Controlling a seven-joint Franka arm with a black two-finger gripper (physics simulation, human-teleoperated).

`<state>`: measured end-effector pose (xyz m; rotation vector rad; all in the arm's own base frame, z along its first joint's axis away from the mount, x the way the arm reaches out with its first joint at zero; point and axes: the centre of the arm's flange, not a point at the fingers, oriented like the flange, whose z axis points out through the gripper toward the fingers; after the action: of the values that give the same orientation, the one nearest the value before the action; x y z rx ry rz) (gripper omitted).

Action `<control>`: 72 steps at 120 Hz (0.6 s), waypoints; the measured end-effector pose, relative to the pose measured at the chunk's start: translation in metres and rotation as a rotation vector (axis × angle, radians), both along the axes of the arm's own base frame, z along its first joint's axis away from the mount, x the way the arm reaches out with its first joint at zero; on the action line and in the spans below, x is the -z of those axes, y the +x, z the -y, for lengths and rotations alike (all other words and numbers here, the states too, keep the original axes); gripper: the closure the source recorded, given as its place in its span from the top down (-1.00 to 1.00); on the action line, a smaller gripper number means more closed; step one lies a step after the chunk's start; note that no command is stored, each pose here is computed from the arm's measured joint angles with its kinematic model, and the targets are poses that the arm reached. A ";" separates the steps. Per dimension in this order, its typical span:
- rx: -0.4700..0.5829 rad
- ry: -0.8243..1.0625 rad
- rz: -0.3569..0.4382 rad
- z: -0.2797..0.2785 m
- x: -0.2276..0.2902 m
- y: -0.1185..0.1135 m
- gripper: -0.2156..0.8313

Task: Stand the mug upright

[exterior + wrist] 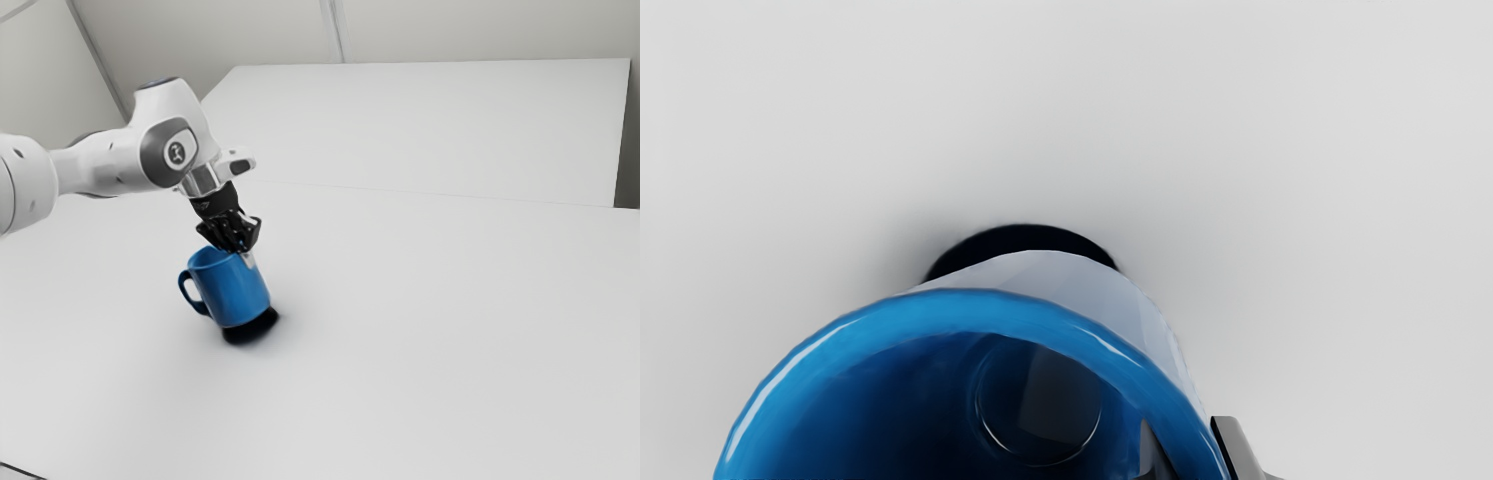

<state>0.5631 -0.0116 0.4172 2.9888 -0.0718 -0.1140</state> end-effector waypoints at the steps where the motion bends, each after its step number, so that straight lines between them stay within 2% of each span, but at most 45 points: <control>1: 0.002 0.004 0.003 0.000 0.000 0.000 -0.87; 20: 0.029 0.054 0.047 0.004 0.003 0.003 -0.87; 72: 0.034 0.073 0.068 0.010 0.026 0.010 -0.86</control>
<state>0.5735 -0.0217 0.3915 3.0645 -0.1295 -0.0193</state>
